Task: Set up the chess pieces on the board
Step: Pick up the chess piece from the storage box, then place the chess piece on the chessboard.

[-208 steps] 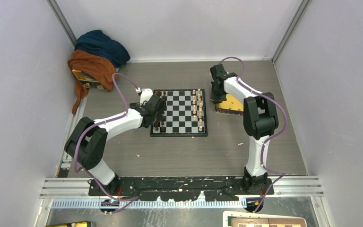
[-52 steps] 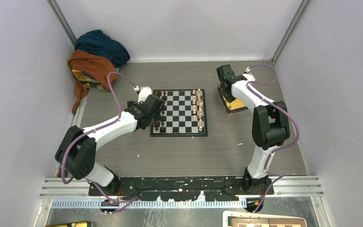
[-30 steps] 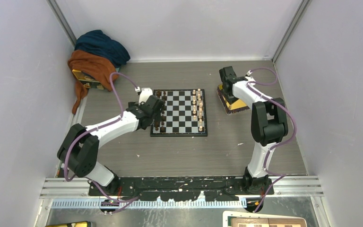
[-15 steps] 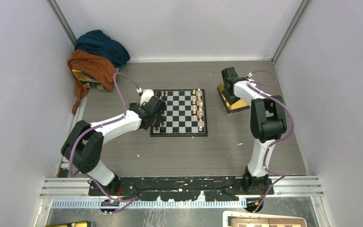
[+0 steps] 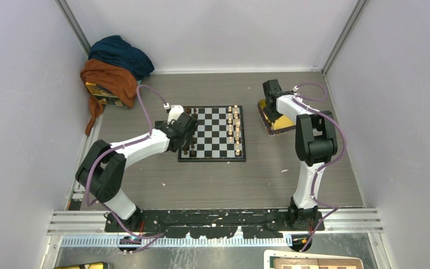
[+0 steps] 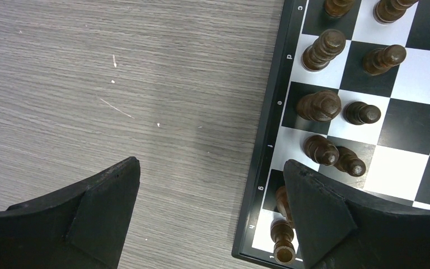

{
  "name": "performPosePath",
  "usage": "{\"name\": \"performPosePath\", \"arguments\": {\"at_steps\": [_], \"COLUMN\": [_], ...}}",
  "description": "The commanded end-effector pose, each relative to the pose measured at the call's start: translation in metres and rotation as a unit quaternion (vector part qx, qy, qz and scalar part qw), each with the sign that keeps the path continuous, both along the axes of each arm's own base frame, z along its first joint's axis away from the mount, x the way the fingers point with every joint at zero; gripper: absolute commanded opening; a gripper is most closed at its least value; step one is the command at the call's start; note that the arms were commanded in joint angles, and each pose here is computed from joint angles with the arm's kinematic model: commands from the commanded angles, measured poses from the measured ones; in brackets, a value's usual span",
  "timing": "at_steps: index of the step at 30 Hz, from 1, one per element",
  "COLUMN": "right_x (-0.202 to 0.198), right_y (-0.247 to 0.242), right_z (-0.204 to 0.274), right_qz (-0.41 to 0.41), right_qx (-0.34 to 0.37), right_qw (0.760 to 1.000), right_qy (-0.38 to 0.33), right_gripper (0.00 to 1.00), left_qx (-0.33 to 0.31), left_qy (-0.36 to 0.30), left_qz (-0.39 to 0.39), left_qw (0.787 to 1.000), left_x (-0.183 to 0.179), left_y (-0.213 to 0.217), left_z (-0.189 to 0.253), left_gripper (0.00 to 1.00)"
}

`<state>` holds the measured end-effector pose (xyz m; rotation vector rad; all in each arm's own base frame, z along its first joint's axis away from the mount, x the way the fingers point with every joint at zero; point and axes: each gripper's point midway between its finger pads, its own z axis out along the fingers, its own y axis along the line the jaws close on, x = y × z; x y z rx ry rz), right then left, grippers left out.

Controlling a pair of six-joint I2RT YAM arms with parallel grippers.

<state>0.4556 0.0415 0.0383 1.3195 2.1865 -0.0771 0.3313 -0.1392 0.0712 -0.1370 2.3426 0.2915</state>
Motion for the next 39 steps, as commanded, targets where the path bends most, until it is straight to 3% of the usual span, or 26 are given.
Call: {"name": "performPosePath", "arguments": {"at_steps": [1,9,19,26,33,39], "right_x": [0.017,0.02,0.023,0.013,-0.024,-0.075], "right_y": [-0.002,-0.003,-0.007,0.021,0.069,0.118], "right_z": [0.017,0.031,0.103,0.14,0.158,0.165], "right_qz": [0.0,0.01,0.068,0.157,0.284,0.392], "right_qx": [-0.002,-0.01,-0.055,-0.05,-0.034,-0.025], "right_qw": [1.0,0.999,0.991,0.979,0.953,0.916], "right_qy": [-0.027,-0.038,-0.099,-0.116,-0.097,-0.086], "right_gripper": [0.24,0.01,0.01,0.01,0.01,0.01], "left_qx": [-0.013,-0.015,-0.03,-0.044,-0.055,-0.065], "left_qy": [-0.029,-0.031,-0.045,-0.045,-0.042,-0.044], "left_qz": [0.011,0.01,0.012,0.006,-0.002,-0.005], "left_qw": [0.999,0.999,0.998,0.998,0.998,0.997], "left_x": [0.013,0.013,0.008,-0.001,-0.013,-0.021], "left_y": [-0.008,-0.008,-0.006,-0.007,-0.006,-0.003], "left_z": [0.015,0.017,0.032,0.04,0.047,0.052], "left_gripper": [1.0,1.0,1.0,1.0,1.0,1.0]}}
